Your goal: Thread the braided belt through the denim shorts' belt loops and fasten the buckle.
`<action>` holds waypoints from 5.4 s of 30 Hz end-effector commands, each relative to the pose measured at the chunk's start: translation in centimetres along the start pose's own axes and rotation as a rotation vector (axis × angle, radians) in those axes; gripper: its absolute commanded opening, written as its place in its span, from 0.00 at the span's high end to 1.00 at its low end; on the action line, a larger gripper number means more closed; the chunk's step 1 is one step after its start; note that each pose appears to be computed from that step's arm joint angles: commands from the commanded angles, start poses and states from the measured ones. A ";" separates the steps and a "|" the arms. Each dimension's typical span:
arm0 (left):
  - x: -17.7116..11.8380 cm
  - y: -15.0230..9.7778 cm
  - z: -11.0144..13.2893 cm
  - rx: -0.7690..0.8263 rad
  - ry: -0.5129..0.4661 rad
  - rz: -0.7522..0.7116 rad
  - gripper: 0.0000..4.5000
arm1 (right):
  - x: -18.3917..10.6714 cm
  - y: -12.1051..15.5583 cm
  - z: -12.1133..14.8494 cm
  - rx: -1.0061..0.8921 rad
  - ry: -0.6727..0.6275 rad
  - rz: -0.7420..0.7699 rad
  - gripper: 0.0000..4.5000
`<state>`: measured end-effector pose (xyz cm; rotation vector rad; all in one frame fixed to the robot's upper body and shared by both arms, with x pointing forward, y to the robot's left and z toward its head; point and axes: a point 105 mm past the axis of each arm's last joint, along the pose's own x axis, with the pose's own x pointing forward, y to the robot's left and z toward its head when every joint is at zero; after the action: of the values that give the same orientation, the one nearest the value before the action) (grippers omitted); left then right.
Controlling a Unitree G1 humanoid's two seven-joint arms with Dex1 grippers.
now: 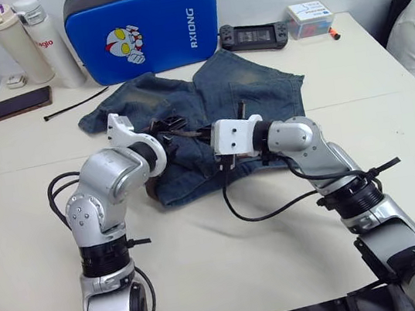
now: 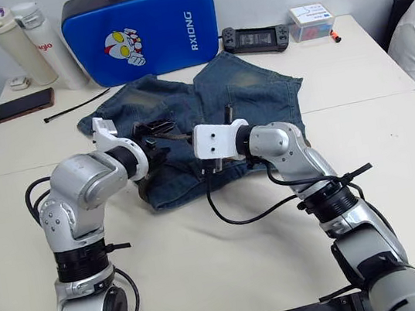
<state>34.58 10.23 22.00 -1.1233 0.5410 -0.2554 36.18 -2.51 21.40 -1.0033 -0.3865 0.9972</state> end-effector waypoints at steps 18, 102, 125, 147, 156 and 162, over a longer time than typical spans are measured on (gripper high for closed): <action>0.4 -1.1 0.3 -0.047 0.020 -0.066 0.99 | -1.1 -0.7 1.5 -0.031 -0.045 -0.035 1.00; 1.6 6.3 -2.5 0.141 -0.245 0.205 1.00 | -10.5 -3.0 -0.4 0.584 0.197 0.343 0.01; 5.4 5.3 -6.1 0.107 -0.226 0.183 1.00 | -8.6 -3.2 0.1 0.567 0.164 0.407 0.01; 8.0 2.2 -10.2 0.232 0.011 0.112 1.00 | -8.8 -2.6 -0.4 0.584 0.194 0.379 0.01; 8.7 -0.5 -12.9 0.259 0.134 -0.044 1.00 | -9.5 -2.7 -0.7 0.582 0.219 0.353 0.01; 7.6 -0.2 -13.3 0.311 0.212 -0.082 0.54 | -10.1 -2.8 -1.1 0.585 0.237 0.334 0.00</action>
<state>35.69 0.99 13.56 -0.8441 0.5620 -0.3305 33.40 -11.59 23.37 -0.6148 0.3218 1.2049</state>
